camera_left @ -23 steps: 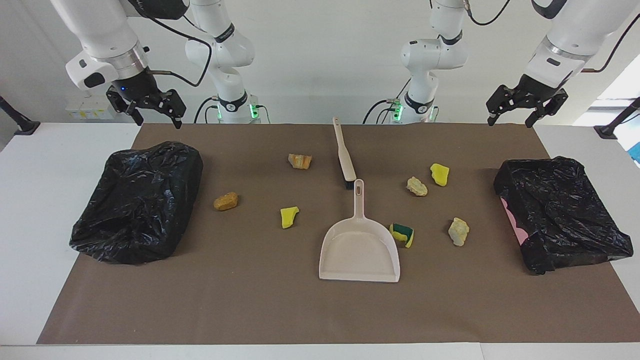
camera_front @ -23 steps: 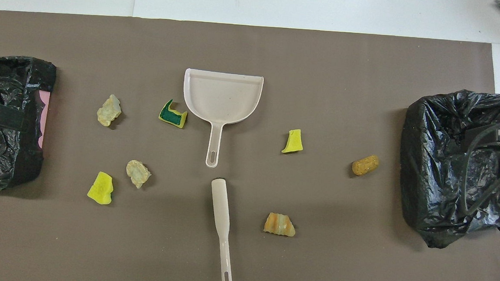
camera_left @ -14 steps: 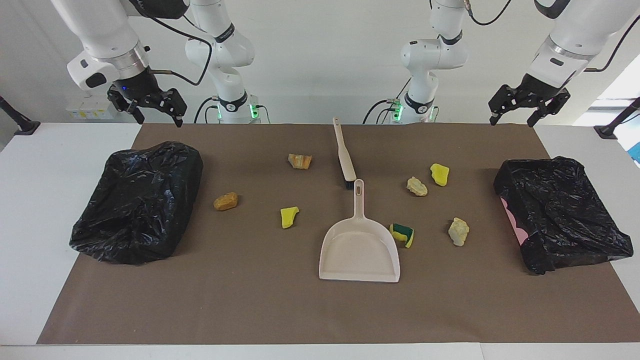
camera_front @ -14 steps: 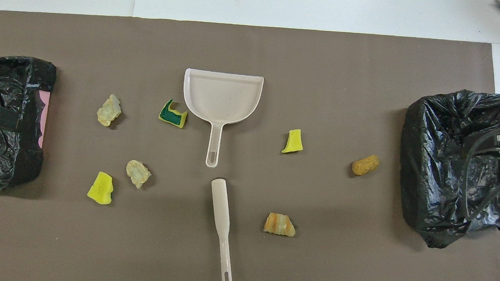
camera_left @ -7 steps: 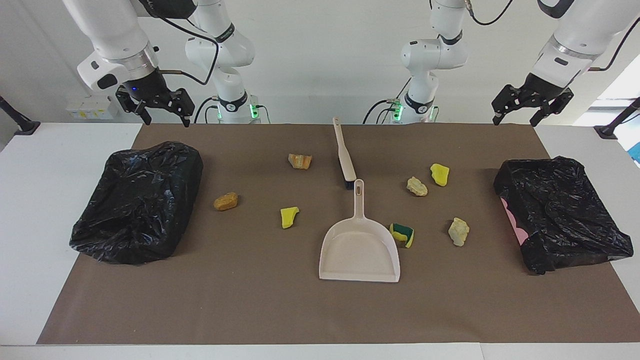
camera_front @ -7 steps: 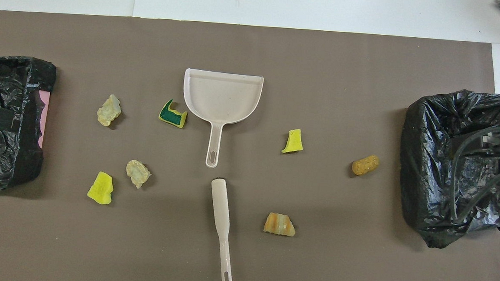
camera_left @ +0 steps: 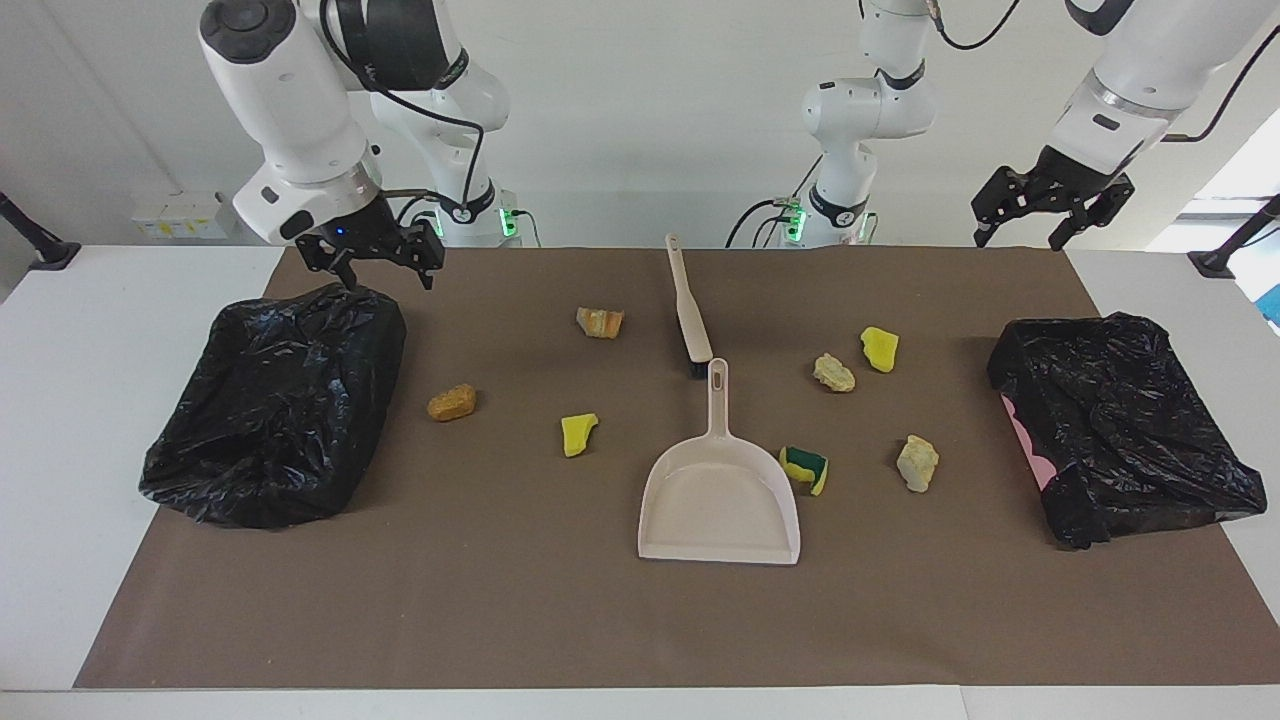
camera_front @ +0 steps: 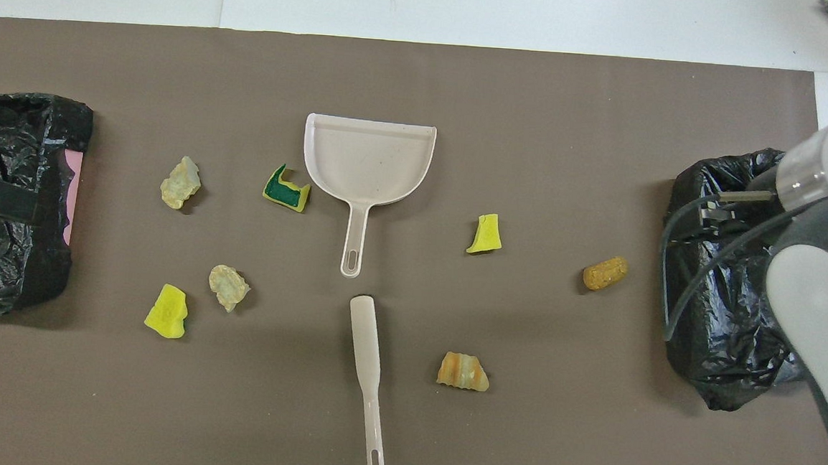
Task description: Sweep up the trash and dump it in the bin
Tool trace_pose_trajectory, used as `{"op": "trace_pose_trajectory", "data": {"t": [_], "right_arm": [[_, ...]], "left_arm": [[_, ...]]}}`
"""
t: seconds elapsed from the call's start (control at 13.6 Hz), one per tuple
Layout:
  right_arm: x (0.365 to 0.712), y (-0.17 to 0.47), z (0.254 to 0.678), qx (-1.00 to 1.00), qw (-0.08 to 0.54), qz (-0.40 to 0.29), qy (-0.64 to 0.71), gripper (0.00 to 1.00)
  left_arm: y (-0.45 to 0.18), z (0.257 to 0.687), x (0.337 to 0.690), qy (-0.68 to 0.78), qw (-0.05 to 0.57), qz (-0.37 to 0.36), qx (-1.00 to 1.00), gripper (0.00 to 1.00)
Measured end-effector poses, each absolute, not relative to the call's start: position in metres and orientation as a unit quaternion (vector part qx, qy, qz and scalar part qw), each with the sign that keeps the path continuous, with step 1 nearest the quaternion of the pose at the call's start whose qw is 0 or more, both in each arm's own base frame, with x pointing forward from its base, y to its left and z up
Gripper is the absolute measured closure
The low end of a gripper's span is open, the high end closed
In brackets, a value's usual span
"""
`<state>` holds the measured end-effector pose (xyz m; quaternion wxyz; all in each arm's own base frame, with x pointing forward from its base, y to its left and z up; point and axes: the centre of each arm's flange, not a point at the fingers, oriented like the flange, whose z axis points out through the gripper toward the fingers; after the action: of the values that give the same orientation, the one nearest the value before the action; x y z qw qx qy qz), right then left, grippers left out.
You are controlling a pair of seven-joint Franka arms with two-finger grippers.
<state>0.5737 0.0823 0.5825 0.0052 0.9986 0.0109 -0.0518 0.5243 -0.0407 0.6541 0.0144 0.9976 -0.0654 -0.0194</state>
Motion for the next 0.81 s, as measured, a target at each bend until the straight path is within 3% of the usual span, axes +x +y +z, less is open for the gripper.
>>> {"op": "trace_pose_trajectory", "data": {"t": [0.37, 0.81], "right_arm": [[0.58, 0.206, 0.535, 0.999, -0.008, -0.041, -0.007, 0.0], [0.584, 0.267, 0.481, 0.996, -0.042, -0.077, -0.01, 0.0]], "left_arm": [[-0.141, 0.624, 0.48, -0.084, 0.007, -0.044, 0.995, 0.0], [-0.275, 0.534, 0.37, -0.052, 0.003, -0.038, 0.998, 0.0]]}}
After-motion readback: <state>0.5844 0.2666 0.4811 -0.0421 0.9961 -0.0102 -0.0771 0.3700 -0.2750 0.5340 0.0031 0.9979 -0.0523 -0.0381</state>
